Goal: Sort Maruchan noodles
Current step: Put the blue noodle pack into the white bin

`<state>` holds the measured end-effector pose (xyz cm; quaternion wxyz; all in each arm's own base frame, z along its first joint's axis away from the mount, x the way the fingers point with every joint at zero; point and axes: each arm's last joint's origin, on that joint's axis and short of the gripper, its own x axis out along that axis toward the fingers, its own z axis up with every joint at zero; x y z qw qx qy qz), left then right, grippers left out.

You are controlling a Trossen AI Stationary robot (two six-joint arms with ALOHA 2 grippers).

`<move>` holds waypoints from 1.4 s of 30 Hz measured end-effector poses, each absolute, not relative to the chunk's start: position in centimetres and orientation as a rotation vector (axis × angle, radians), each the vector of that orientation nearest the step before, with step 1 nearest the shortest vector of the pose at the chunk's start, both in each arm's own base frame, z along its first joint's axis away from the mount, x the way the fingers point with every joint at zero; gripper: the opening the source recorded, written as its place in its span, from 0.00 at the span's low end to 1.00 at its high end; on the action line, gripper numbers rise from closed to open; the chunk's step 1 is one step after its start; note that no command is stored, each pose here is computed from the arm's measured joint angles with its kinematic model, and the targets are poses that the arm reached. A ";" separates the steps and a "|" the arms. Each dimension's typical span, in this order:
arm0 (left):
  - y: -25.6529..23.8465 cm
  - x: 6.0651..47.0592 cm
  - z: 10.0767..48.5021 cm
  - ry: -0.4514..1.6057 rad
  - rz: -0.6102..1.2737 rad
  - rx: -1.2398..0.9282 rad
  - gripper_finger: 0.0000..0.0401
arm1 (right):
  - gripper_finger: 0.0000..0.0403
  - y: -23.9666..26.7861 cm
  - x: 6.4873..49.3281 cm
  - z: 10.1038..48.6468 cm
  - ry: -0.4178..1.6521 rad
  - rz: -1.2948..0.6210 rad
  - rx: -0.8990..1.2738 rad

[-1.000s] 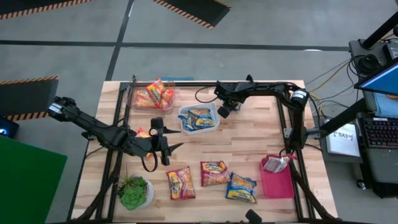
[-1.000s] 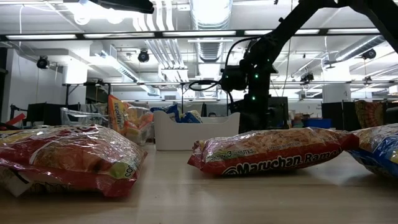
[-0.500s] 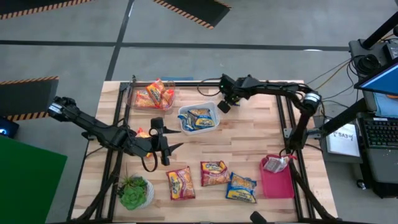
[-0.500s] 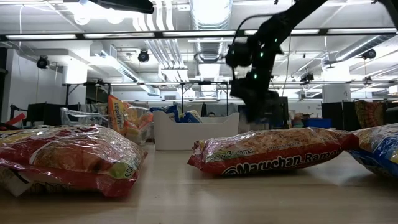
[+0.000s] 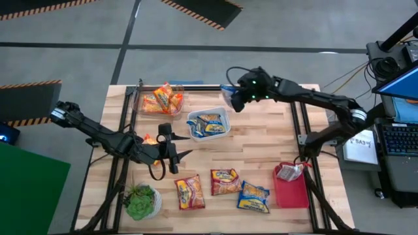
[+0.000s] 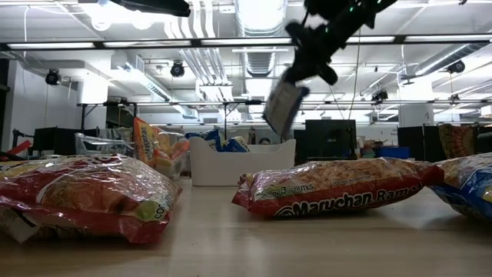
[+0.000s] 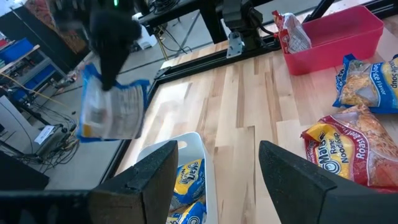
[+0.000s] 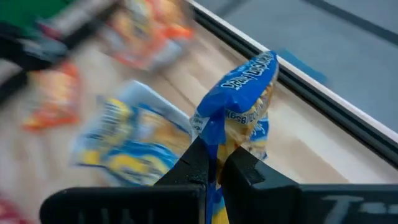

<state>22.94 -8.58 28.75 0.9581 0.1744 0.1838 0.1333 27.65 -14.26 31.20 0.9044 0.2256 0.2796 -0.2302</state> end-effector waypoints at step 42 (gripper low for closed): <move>-8.6 23.0 28.8 0.365 0.271 0.343 0.52 | 0.03 -10.9 34.3 21.1 0.864 -0.563 0.623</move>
